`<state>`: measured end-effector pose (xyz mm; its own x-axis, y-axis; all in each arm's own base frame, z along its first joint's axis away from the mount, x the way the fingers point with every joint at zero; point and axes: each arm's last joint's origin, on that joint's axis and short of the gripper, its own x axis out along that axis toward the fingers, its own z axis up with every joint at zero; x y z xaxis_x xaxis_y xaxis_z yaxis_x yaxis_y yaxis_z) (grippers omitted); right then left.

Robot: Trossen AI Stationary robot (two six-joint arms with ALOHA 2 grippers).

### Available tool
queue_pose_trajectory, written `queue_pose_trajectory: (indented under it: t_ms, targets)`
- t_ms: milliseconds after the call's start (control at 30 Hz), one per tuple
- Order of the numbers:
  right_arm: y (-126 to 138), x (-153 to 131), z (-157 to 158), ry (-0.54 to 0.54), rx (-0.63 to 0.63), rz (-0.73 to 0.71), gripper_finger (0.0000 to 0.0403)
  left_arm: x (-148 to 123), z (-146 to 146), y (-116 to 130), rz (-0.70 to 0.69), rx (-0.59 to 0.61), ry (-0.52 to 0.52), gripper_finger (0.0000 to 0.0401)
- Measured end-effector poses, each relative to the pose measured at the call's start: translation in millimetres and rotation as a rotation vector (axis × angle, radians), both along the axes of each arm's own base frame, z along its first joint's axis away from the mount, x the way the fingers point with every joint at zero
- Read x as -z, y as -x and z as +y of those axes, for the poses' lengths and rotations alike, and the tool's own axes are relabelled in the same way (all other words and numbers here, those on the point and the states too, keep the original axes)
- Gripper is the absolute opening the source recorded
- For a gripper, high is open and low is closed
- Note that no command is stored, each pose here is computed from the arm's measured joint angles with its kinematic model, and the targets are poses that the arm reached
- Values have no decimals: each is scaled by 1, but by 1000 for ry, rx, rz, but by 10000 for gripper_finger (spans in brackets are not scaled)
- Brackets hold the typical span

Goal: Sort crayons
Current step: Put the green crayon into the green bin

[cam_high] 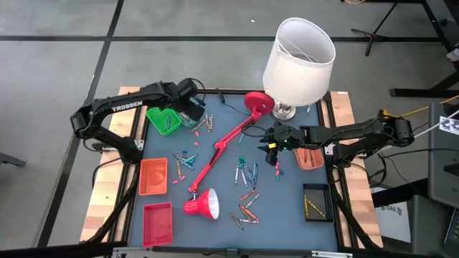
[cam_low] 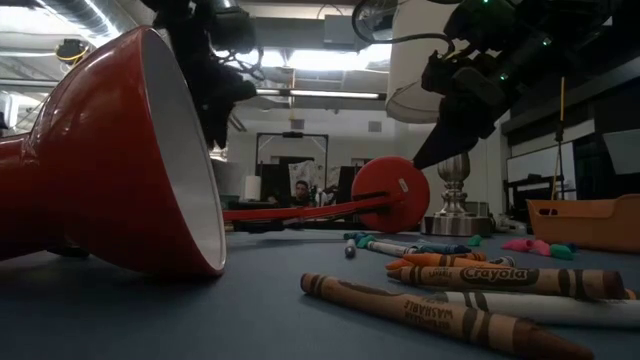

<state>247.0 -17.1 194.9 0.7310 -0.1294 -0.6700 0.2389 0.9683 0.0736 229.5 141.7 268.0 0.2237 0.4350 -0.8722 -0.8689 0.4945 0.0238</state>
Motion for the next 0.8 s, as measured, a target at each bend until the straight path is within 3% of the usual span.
queue_pose_trajectory:
  t_ms: [467,800]
  targets:
    - [0,-1,-1,25,28,-8,143,4,-34,-38,-121,120,-21,102]
    - [-5,-6,-3,27,97,-88,143,31,-46,-77,-189,234,18,102]
